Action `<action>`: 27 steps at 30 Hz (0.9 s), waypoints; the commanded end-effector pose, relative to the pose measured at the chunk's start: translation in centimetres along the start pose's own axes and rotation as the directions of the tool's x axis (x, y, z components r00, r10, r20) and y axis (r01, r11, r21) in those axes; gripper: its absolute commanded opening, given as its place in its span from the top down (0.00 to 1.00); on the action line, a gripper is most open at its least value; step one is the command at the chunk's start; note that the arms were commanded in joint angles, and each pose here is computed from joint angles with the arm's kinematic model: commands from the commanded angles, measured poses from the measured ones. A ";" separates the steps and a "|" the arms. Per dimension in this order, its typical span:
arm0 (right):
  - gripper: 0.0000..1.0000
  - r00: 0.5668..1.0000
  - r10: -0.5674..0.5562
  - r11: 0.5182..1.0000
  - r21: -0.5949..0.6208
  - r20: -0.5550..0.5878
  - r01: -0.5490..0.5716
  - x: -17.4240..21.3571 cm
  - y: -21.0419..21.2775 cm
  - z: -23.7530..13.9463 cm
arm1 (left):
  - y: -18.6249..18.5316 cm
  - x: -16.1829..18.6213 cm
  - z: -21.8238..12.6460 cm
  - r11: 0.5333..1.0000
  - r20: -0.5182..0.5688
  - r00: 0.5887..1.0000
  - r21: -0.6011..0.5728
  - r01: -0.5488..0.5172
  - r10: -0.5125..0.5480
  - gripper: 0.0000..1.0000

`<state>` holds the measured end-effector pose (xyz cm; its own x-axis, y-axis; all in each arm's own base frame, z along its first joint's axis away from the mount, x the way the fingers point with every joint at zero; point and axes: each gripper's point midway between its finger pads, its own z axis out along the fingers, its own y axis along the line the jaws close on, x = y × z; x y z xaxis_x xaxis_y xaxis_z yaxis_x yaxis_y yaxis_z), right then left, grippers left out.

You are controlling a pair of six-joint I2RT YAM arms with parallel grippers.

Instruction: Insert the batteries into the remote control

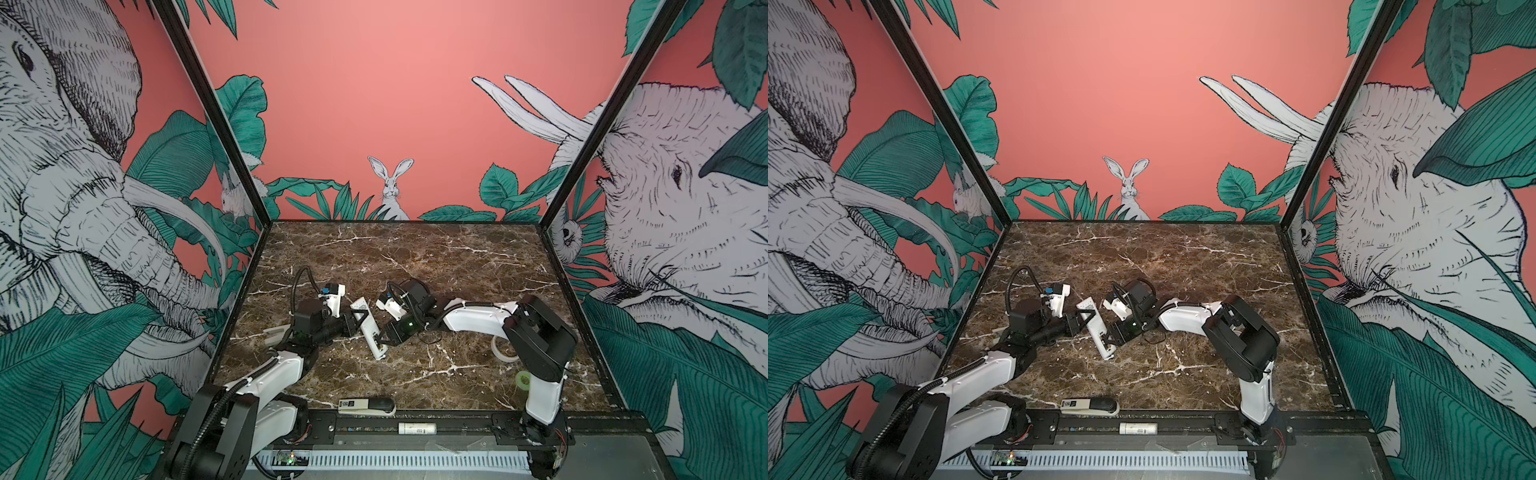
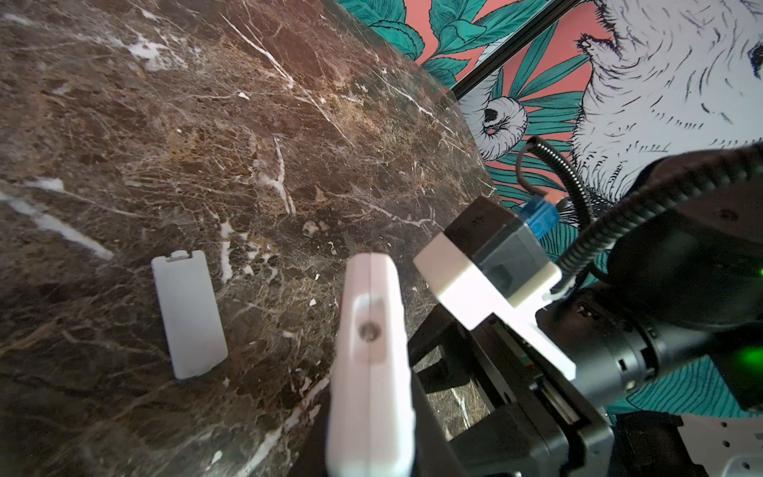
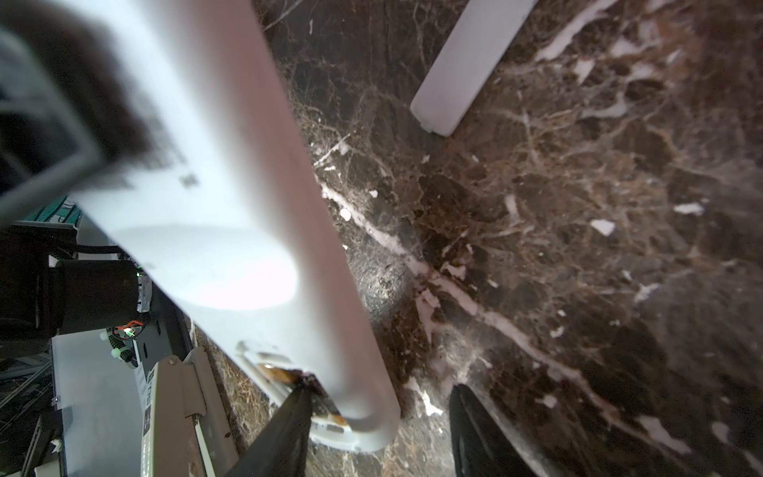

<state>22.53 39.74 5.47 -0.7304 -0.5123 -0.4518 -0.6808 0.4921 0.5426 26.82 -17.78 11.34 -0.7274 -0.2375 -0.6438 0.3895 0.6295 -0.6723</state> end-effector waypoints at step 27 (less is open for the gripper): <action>0.41 0.978 -0.206 0.862 0.476 0.018 0.173 -3.3 2.7 2.1 | 1.4 -0.1 -0.5 0.995 0.004 1.000 -0.095 0.017 -0.017 1.00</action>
<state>23.25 41.66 6.74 -0.6157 -0.5942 -0.5175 -0.7240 0.6858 0.0739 27.84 -16.32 11.46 -0.7055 -0.2824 -0.6501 0.3266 0.6845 -0.6518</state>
